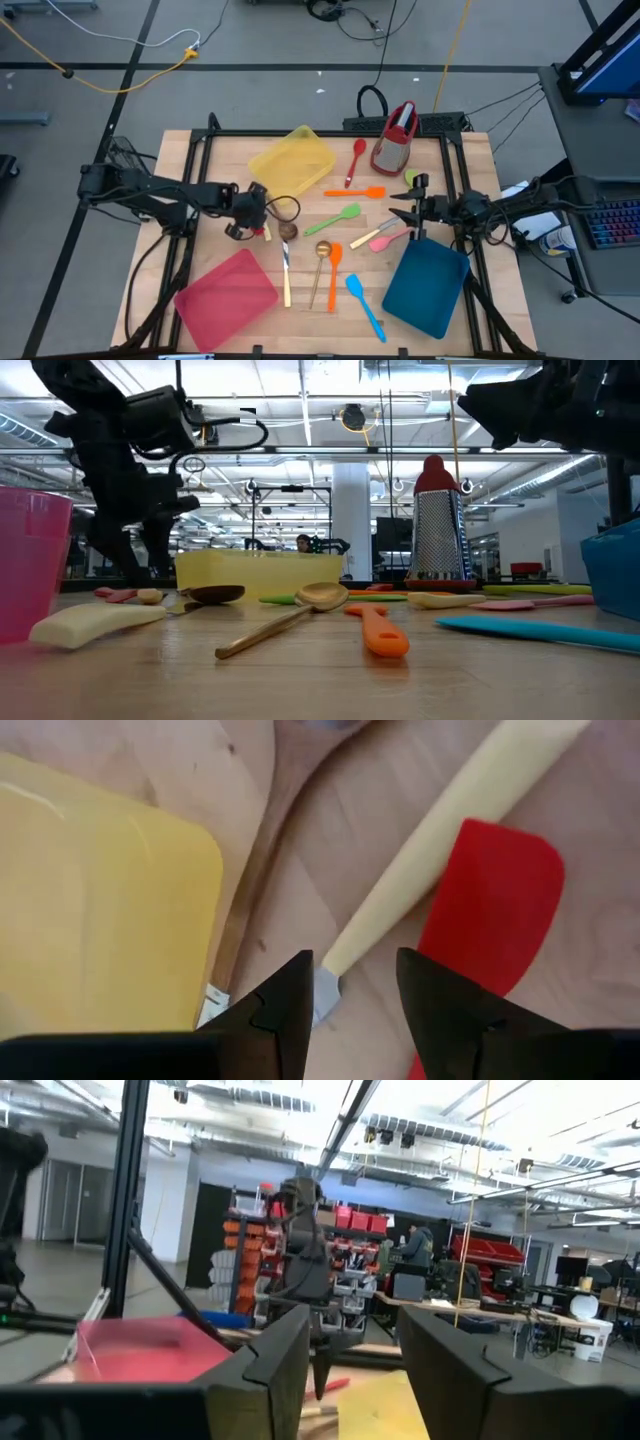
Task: Pick & Place Kitchen Items
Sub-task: Put the left yellow table knife into the pink bin
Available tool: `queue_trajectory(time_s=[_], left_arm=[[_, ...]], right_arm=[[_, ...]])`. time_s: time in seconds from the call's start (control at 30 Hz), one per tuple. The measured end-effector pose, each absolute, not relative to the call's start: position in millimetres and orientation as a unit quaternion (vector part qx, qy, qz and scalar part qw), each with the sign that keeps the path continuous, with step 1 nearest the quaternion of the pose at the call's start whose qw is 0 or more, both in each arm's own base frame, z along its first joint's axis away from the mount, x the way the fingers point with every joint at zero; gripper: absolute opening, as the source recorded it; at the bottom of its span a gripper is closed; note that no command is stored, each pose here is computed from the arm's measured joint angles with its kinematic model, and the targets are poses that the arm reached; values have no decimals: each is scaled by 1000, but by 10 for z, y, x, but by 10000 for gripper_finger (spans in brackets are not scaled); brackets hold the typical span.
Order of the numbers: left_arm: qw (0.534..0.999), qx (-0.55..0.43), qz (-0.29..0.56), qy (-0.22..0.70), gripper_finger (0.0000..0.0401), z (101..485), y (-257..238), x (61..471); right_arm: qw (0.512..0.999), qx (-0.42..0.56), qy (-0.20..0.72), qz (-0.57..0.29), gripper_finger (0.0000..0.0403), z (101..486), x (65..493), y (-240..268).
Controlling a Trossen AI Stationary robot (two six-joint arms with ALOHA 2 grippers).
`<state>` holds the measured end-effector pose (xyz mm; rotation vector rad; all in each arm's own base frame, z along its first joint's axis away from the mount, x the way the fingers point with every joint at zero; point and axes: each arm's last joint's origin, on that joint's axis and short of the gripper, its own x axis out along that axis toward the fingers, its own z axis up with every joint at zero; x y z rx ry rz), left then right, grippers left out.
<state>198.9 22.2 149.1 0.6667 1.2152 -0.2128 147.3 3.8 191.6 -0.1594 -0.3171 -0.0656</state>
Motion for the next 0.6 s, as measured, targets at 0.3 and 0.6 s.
queue_trajectory(time_s=[0.3, 0.6], left_arm=[[733, 328, -149, 577, 147, 1297, 291, 2074], [735, 334, -184, 561, 147, 1327, 287, 2117]], right_arm=[[987, -105, -117, -32, 145, 1866, 1624, 43], [990, -105, -90, -31, 144, 1794, 1668, 42]])
